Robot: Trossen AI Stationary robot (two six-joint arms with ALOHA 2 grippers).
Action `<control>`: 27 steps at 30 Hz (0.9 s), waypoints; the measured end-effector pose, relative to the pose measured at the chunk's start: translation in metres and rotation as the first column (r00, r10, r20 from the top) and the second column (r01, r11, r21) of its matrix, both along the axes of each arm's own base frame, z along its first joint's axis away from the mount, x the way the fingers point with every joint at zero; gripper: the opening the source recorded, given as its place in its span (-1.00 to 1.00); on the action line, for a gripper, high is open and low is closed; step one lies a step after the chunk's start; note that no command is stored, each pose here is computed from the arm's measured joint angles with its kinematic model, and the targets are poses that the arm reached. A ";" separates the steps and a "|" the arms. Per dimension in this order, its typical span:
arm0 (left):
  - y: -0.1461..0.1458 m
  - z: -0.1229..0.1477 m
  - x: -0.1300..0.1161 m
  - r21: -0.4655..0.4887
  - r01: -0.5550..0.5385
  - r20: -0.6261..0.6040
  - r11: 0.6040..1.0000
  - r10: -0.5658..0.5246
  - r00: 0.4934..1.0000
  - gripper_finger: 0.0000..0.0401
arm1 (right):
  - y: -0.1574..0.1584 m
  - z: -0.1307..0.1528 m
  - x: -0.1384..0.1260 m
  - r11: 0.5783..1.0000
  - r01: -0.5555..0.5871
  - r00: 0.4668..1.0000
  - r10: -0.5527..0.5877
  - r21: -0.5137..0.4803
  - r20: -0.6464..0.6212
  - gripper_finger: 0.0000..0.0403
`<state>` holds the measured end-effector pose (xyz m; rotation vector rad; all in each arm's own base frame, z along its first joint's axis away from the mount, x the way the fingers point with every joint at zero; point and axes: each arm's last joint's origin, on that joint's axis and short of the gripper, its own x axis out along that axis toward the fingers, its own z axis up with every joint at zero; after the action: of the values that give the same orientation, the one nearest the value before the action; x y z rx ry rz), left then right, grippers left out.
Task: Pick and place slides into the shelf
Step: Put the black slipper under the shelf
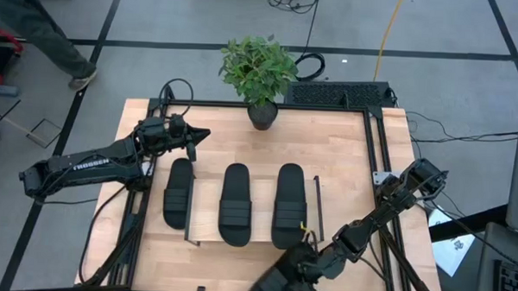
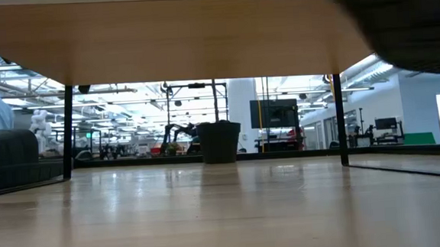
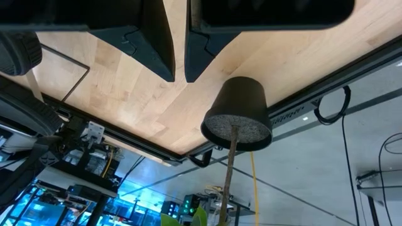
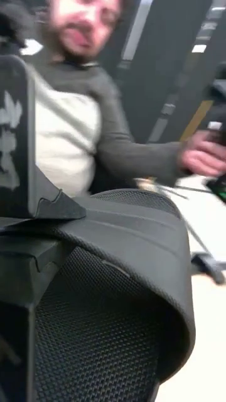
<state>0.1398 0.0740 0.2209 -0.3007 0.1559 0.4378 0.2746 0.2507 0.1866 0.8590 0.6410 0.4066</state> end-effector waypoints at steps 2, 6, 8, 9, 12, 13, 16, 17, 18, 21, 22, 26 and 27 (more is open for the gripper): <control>0.000 0.000 0.000 0.004 0.001 -0.002 1.000 -0.001 1.000 -0.82 | -0.002 0.004 0.003 0.996 0.075 0.997 -0.076 0.041 0.019 -0.99; 0.000 0.000 0.000 0.005 0.001 -0.001 1.000 -0.001 1.000 -0.82 | -0.006 0.007 0.006 0.958 0.275 0.959 -0.279 0.077 0.045 -0.98; 0.000 0.000 0.000 0.006 0.001 -0.001 1.000 -0.001 1.000 -0.82 | -0.008 0.006 0.007 0.937 0.335 0.940 -0.339 0.097 0.030 -0.98; 0.000 0.000 0.000 0.010 0.002 -0.003 1.000 -0.002 1.000 -0.82 | -0.009 0.006 0.008 0.934 0.342 0.938 -0.346 0.107 0.017 -0.98; 0.000 0.000 0.000 0.047 0.012 -0.020 0.999 -0.011 1.000 -0.82 | -0.009 0.002 0.008 0.915 0.385 0.922 -0.386 0.118 -0.019 -0.98; 0.000 0.000 0.000 0.062 0.015 -0.026 0.998 -0.014 1.000 -0.82 | -0.009 -0.001 0.009 0.909 0.400 0.916 -0.399 0.120 -0.029 -0.98; 0.000 0.000 0.000 0.108 0.027 -0.046 0.994 -0.022 0.999 -0.82 | -0.008 -0.007 0.010 0.902 0.413 0.910 -0.412 0.121 -0.039 -0.99; 0.000 0.000 0.000 0.122 0.027 -0.053 0.992 -0.021 0.998 -0.82 | -0.008 -0.009 0.011 0.897 0.425 0.905 -0.424 0.123 -0.035 -0.99; 0.000 0.000 0.000 0.137 0.025 -0.060 0.990 -0.017 0.998 -0.82 | -0.006 -0.010 0.010 0.891 0.437 0.899 -0.437 0.118 -0.029 -0.99; 0.001 0.000 0.000 0.167 0.016 -0.073 0.986 -0.004 0.997 -0.82 | -0.006 -0.013 0.010 0.877 0.468 0.883 -0.469 0.110 -0.019 -0.99; 0.001 0.000 0.000 0.170 0.015 -0.075 0.985 -0.002 0.997 -0.82 | -0.006 -0.013 0.010 0.877 0.468 0.883 -0.469 0.111 -0.020 -0.99; 0.001 0.000 0.000 0.171 0.015 -0.079 0.985 -0.002 0.997 -0.82 | -0.003 -0.012 0.009 0.887 0.455 0.890 -0.456 0.083 -0.010 -0.99; 0.001 0.000 0.000 0.176 0.015 -0.079 0.984 -0.001 0.997 -0.82 | -0.001 -0.011 0.009 0.891 0.451 0.892 -0.452 0.056 0.009 -0.99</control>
<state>0.1395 0.0749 0.2211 -0.1081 0.1938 0.4521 0.2833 0.2497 0.1755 1.0210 0.3916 0.0091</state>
